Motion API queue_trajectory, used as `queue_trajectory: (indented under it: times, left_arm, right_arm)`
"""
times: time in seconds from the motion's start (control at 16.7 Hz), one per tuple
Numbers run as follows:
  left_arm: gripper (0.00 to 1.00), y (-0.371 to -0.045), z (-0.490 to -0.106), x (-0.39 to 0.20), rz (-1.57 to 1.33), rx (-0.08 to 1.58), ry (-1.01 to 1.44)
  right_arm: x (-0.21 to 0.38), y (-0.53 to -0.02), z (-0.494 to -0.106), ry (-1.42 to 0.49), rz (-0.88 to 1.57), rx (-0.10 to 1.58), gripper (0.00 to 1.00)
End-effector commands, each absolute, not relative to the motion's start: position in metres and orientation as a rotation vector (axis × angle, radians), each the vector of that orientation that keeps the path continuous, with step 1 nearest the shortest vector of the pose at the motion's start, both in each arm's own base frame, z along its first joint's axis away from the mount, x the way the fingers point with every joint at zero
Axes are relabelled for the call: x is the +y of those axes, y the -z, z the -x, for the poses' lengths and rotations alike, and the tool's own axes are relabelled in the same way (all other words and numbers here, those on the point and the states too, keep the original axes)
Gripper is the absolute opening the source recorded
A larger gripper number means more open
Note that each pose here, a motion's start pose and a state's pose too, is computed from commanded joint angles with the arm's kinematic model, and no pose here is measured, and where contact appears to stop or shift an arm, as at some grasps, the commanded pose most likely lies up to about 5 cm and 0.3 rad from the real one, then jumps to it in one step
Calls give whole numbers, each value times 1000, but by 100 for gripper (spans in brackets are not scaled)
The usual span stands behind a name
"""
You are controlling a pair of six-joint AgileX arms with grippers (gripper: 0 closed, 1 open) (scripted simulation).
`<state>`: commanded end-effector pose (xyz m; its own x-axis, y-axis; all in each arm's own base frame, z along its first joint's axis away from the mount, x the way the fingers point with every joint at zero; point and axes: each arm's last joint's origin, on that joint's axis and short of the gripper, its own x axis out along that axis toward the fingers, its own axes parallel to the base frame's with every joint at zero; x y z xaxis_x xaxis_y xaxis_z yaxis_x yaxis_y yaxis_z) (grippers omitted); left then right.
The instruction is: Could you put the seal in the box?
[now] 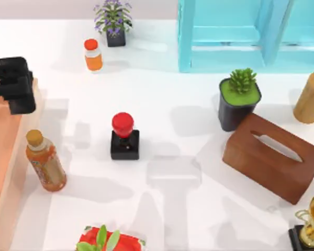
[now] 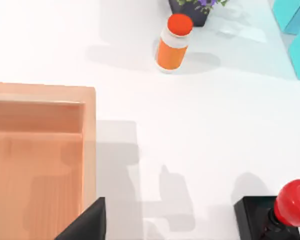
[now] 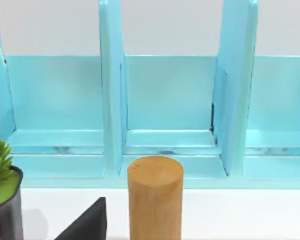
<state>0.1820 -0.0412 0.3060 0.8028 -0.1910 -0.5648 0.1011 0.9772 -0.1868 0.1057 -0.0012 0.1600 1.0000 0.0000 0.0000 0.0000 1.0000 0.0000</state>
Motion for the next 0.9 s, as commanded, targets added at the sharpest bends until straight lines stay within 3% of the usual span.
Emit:
queue_trajectory:
  times: [0.36, 0.66, 0.9]
  left_arm:
    - [100, -302, -251, -81, 109, 1032, 128]
    - [100, -297, -302, -123, 79, 1247, 101]
    - [100, -274, -345, -170, 31, 1436, 57]
  right_arm:
    - [-1, -160, -106, 0, 0, 0, 100]
    - [-1, -160, -106, 0, 0, 0, 100]
    - [-1, -160, -106, 0, 0, 0, 100]
